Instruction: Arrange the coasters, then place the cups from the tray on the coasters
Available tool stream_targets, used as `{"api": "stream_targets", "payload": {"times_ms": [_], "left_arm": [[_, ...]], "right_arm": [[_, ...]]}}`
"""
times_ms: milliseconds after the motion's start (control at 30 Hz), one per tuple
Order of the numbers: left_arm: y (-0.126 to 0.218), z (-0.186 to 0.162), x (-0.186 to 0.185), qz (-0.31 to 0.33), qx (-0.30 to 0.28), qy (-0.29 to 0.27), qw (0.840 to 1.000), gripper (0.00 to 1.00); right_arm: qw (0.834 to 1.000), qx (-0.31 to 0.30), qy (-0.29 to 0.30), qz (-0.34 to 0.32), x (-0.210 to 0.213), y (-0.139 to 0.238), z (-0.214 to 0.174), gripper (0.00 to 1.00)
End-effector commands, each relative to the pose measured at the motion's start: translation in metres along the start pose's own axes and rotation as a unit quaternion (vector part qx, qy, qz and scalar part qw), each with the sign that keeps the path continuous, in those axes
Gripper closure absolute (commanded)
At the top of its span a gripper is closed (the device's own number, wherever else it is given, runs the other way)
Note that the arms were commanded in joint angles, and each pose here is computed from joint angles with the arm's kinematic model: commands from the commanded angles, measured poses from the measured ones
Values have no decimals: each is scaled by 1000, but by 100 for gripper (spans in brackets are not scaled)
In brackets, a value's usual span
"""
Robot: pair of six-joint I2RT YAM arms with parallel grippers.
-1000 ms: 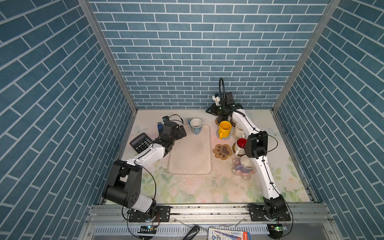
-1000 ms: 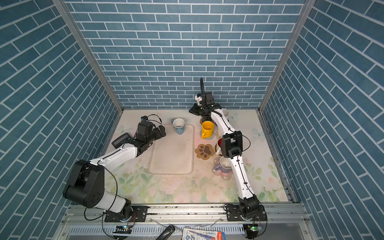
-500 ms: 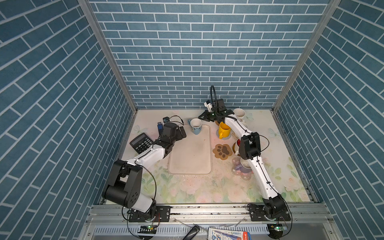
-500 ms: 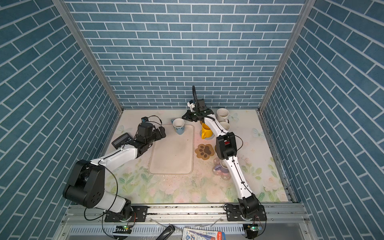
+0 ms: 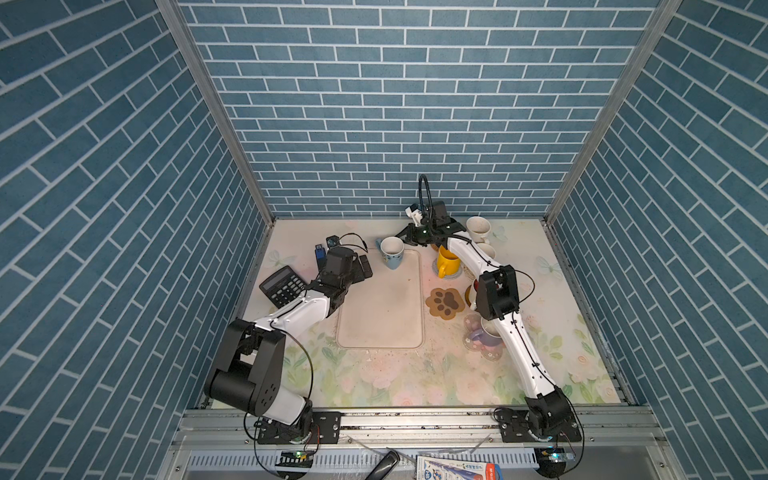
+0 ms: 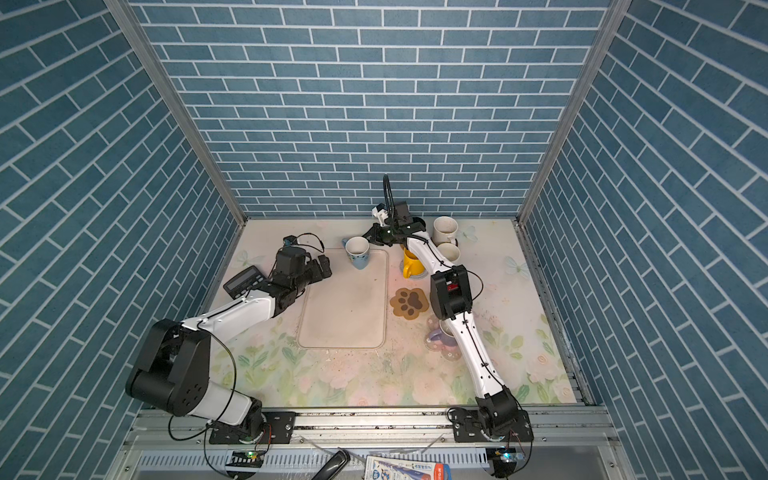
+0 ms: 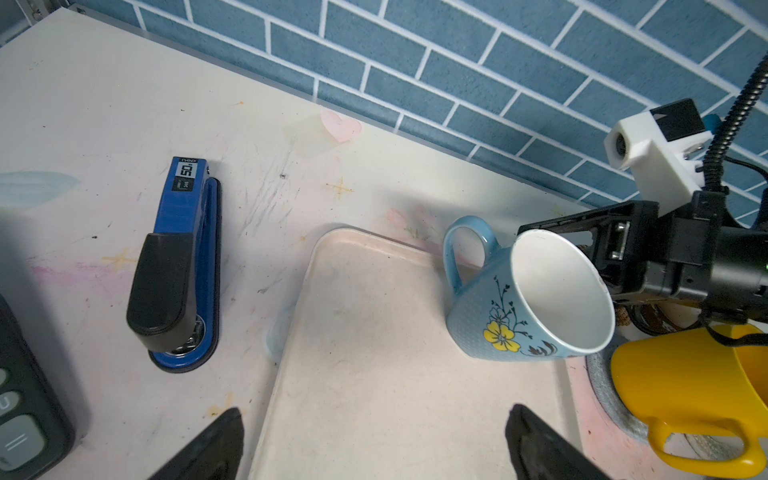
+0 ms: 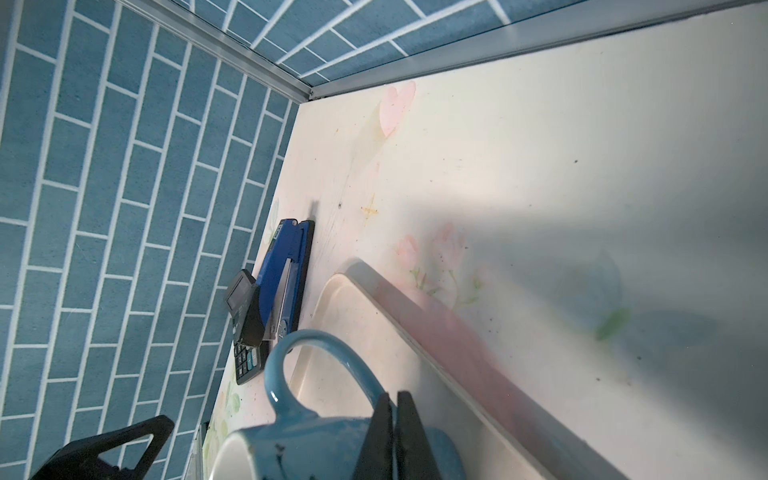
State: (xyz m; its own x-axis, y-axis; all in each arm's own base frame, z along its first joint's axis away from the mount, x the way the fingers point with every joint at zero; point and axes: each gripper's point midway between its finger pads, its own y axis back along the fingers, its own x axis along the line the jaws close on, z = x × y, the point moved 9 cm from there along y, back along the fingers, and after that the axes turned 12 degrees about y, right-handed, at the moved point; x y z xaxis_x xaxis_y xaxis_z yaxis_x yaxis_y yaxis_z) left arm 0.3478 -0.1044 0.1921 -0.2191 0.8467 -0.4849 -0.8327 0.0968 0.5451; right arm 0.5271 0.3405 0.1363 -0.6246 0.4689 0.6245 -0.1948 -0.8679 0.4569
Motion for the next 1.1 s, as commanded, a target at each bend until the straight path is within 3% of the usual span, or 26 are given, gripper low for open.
{"api": "stream_targets", "payload": {"times_ms": [0, 733, 1067], "left_arm": [[-2, 1, 2, 0, -3, -3, 1000, 1], [-13, -7, 3, -3, 18, -3, 1000, 1], [-13, -8, 3, -8, 19, -4, 1000, 1]], "right_arm": [[1000, 0, 5, 17, 1, -10, -3, 92], [999, 31, -3, 23, 8, -26, -22, 93], [996, 64, 1, 62, 16, -41, -43, 93]]}}
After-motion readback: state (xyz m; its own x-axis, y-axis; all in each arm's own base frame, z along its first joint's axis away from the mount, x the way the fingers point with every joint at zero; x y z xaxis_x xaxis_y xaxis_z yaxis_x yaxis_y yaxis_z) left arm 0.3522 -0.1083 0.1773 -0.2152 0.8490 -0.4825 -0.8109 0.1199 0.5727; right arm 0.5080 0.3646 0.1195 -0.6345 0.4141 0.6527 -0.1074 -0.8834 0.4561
